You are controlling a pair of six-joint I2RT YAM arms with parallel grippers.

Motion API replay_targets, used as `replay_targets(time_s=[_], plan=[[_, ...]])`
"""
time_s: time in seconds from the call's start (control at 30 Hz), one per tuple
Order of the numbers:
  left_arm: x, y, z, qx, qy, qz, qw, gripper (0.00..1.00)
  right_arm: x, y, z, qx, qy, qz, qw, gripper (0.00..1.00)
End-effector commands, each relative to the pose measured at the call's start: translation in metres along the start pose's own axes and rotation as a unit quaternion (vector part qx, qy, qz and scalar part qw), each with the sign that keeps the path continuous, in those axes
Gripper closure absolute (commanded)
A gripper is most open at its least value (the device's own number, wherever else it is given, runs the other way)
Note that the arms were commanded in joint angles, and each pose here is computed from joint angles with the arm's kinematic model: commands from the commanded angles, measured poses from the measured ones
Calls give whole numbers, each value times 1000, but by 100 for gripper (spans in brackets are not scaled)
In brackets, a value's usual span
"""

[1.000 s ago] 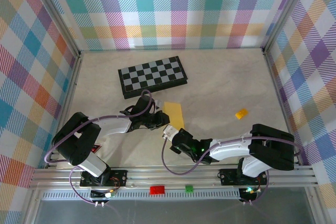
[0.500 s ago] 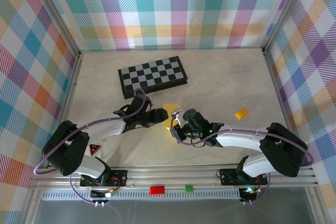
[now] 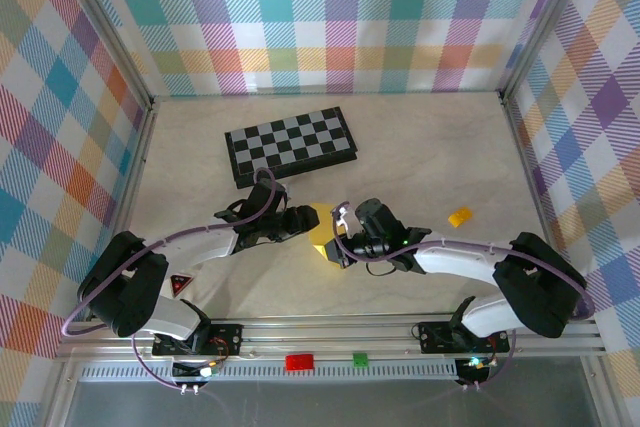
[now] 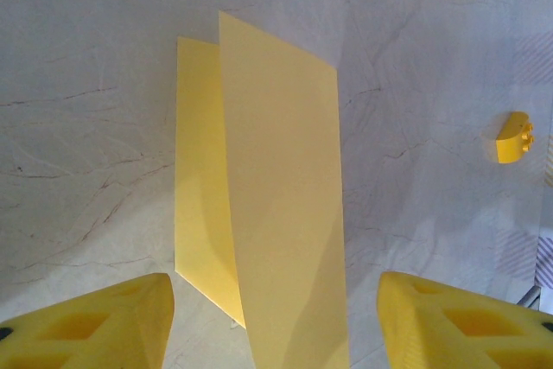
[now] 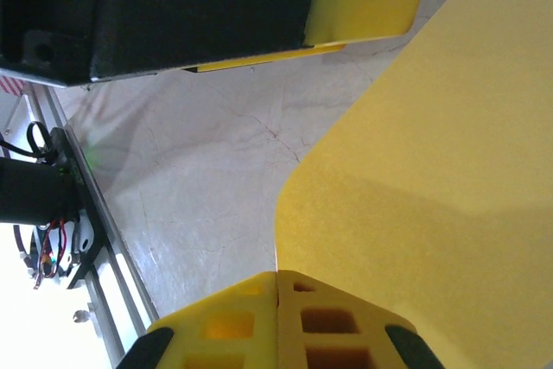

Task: Fold a paper plane with a square sheet of paper (pick it up from the middle)

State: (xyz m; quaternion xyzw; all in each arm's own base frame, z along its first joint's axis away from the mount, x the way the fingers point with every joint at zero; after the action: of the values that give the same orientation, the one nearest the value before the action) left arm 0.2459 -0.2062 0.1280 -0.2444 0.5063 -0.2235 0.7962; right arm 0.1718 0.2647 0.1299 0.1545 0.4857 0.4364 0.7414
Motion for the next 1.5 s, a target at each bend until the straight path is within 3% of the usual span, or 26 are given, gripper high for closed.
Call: replay_targets(time_s=[0.0, 1.47], plan=[[-1, 7, -3, -6, 6, 9, 1000, 37, 3, 3, 4, 13, 8, 21, 1000, 100], [-1, 12, -4, -5, 13, 18, 1000, 36, -5, -31, 8, 99, -4, 10, 995, 100]])
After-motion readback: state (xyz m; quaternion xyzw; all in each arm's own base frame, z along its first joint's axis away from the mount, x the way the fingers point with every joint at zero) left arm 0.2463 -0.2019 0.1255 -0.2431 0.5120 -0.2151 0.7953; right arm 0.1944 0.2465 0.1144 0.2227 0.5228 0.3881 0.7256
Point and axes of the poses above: each hand's point on the last joint's axis, 136 mm out from that joint toward the fingers, its own x axis out along the fingers, its own y axis along the line the jaws close on, z = x × y, the point moved 7 cm from there along -x, back along the fingers, and after that the axes turned 8 degrees about x, right-handed, at the moved point
